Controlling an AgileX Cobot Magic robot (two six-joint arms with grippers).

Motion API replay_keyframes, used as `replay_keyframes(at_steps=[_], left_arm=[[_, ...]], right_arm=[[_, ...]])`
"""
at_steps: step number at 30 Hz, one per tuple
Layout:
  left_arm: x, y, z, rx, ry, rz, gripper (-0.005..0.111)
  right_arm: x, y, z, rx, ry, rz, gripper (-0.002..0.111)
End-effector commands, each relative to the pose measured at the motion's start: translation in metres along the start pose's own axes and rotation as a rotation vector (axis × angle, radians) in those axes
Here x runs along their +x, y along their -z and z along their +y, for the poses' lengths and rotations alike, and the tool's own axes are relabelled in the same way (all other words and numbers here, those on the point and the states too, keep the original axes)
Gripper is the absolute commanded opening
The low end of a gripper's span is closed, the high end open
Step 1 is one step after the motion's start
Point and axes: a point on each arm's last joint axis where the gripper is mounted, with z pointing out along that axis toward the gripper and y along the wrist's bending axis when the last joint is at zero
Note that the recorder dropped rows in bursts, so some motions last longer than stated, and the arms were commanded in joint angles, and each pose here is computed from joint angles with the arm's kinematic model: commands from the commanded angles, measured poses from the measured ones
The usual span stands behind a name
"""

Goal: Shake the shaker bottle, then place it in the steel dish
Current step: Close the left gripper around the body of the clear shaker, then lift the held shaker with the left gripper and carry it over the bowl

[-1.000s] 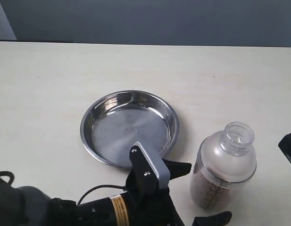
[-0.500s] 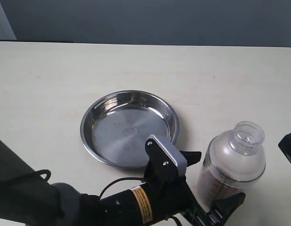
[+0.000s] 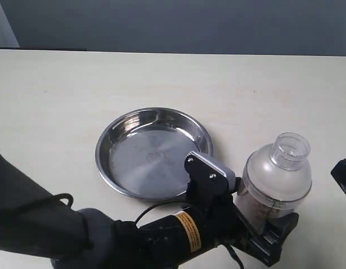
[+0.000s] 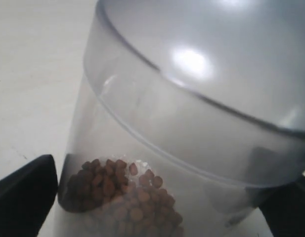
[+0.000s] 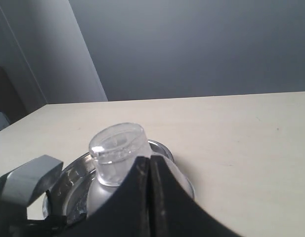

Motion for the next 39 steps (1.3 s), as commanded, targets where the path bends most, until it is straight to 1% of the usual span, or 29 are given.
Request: replay_keyframes(at_steps=[1, 5, 13, 15, 17, 19, 30, 34, 39], left_arm=[[-0.001, -0.009, -0.002, -0.024, 0.014, 0.033, 0.106], [0.001, -0.011, -0.002, -0.035, 0.018, 0.053, 0.106], [-0.001, -0.013, 0.000, -0.080, 0.065, 0.030, 0.106], [0.000, -0.013, 0.000, -0.080, 0.054, 0.032, 0.106], [-0.001, -0.013, -0.001, -0.077, 0.001, 0.032, 0.106], [0.000, -0.013, -0.001, -0.075, -0.012, 0.033, 0.106], [-0.009, -0.021, -0.007, -0.056, -0.024, 0.005, 0.106], [-0.012, -0.025, -0.008, -0.069, -0.028, 0.004, 0.106], [-0.013, -0.029, -0.004, -0.096, -0.027, 0.014, 0.106]], right_arm=[[0.000, 0.000, -0.001, 0.006, 0.001, -0.009, -0.001], [0.000, 0.000, -0.001, 0.008, 0.011, -0.007, -0.001], [-0.003, 0.000, -0.004, 0.046, 0.020, -0.037, -0.001], [-0.004, 0.000, -0.005, 0.057, 0.020, -0.047, -0.001], [-0.004, 0.000, -0.005, 0.059, 0.020, -0.049, -0.001], [-0.004, 0.000, -0.005, 0.059, 0.020, -0.049, -0.001], [-0.004, 0.000, -0.006, 0.061, 0.016, -0.052, -0.001], [-0.004, 0.000, -0.006, 0.061, 0.016, -0.052, -0.001], [-0.005, 0.001, -0.006, 0.065, 0.016, -0.055, -0.001]])
